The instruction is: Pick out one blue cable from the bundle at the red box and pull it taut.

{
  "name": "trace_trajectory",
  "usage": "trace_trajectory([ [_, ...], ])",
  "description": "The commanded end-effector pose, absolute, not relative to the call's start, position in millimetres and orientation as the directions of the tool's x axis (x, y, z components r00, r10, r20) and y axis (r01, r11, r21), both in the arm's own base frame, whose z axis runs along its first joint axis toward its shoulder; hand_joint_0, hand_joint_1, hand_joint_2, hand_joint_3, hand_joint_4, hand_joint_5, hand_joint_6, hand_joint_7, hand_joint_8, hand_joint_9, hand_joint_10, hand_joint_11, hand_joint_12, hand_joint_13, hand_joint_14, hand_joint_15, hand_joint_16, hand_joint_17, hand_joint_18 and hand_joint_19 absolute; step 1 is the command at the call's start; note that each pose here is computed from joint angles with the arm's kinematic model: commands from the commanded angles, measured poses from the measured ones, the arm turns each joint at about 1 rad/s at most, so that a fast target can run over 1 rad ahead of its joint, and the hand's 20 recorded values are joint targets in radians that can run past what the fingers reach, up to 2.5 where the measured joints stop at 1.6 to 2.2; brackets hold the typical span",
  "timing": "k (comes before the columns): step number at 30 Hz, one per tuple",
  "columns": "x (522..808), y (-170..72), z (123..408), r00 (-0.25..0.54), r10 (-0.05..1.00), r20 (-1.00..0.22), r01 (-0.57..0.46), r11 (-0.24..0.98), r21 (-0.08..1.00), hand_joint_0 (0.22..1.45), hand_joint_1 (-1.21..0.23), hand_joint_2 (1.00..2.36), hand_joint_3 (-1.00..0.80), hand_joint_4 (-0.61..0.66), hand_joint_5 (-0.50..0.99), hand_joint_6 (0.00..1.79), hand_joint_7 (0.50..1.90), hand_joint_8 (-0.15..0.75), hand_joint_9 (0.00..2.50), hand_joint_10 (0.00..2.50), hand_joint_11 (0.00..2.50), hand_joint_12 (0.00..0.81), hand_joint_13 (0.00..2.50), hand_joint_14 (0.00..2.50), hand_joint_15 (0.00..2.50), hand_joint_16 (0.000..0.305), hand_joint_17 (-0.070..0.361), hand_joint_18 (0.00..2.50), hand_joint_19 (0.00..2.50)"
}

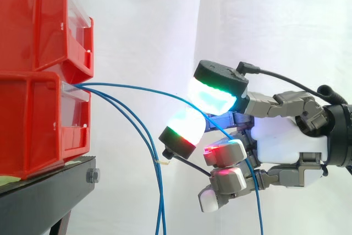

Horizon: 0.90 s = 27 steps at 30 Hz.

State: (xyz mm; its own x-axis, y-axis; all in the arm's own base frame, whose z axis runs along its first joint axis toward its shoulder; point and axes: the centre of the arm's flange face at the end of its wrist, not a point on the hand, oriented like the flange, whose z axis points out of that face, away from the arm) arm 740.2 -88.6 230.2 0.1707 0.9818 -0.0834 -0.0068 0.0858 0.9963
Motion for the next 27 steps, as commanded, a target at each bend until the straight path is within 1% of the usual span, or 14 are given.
trace_trajectory([
  [1,740.4,-88.5,229.8,0.171,0.982,-0.083,-0.006,0.086,0.996,0.59,-0.6,1.0,-0.5,0.14,-0.2,0.85,0.99,0.278,1.21,0.03,1.25,0.352,1.16,0.03,0.95,0.063,0.141,0.64,0.71],
  [8,740.1,-89.5,229.6,0.17,0.982,-0.084,-0.005,0.086,0.996,0.57,-0.54,1.0,-0.5,0.14,-0.19,0.84,0.98,0.285,1.22,0.03,1.23,0.358,1.16,0.03,0.94,0.064,0.144,0.65,0.71],
  [11,740.1,-89.5,229.6,0.17,0.982,-0.084,-0.005,0.086,0.996,0.57,-0.5,1.0,-0.5,0.14,-0.19,0.83,1.0,0.282,1.23,0.03,1.24,0.357,1.16,0.03,0.94,0.064,0.144,0.66,0.71],
  [12,740.1,-89.5,229.6,0.17,0.982,-0.084,-0.005,0.086,0.996,0.59,-0.44,1.0,-0.5,0.13,-0.18,0.83,1.02,0.282,1.26,0.03,1.23,0.356,1.17,0.03,0.93,0.064,0.143,0.66,0.72],
  [15,740.1,-89.7,229.6,0.172,0.982,-0.084,-0.005,0.086,0.996,0.61,-0.39,1.0,-0.48,0.12,-0.17,0.82,1.04,0.279,1.27,0.03,1.21,0.356,1.17,0.03,0.93,0.063,0.142,0.66,0.73],
  [16,740.1,-89.7,229.6,0.172,0.982,-0.084,-0.005,0.086,0.996,0.62,-0.4,1.01,-0.42,0.11,-0.17,0.81,1.05,0.275,1.28,0.03,1.21,0.354,1.17,0.03,0.93,0.063,0.142,0.66,0.73],
  [17,740.1,-89.8,229.6,0.174,0.981,-0.084,-0.004,0.086,0.996,0.62,-0.41,1.01,-0.41,0.11,-0.16,0.81,1.05,0.276,1.28,0.03,1.21,0.354,1.17,0.03,0.93,0.063,0.142,0.66,0.73],
  [18,740.1,-89.8,229.6,0.174,0.981,-0.084,-0.004,0.086,0.996,0.63,-0.44,1.01,-0.34,0.1,-0.16,0.81,1.03,0.282,1.28,0.03,1.2,0.358,1.17,0.03,0.92,0.063,0.142,0.66,0.73],
  [20,740.1,-89.8,229.6,0.174,0.981,-0.084,-0.004,0.086,0.996,0.62,-0.45,1.02,-0.3,0.1,-0.16,0.8,1.05,0.276,1.27,0.03,1.21,0.359,1.17,0.03,0.92,0.064,0.143,0.65,0.73],
  [22,740.1,-89.8,229.6,0.174,0.981,-0.084,-0.004,0.086,0.996,0.61,-0.48,1.02,-0.21,0.1,-0.16,0.8,1.05,0.282,1.28,0.03,1.2,0.36,1.16,0.03,0.92,0.064,0.143,0.65,0.73],
  [25,740.1,-89.8,229.6,0.174,0.981,-0.084,-0.004,0.086,0.996,0.6,-0.51,1.02,-0.16,0.11,-0.16,0.79,1.05,0.287,1.27,0.03,1.2,0.361,1.16,0.03,0.92,0.065,0.145,0.65,0.73],
  [27,740.1,-89.8,229.6,0.174,0.981,-0.084,-0.004,0.086,0.996,0.6,-0.53,1.02,-0.14,0.12,-0.16,0.79,1.05,0.293,1.27,0.03,1.2,0.376,1.16,0.03,0.9,0.066,0.149,0.66,0.72],
])
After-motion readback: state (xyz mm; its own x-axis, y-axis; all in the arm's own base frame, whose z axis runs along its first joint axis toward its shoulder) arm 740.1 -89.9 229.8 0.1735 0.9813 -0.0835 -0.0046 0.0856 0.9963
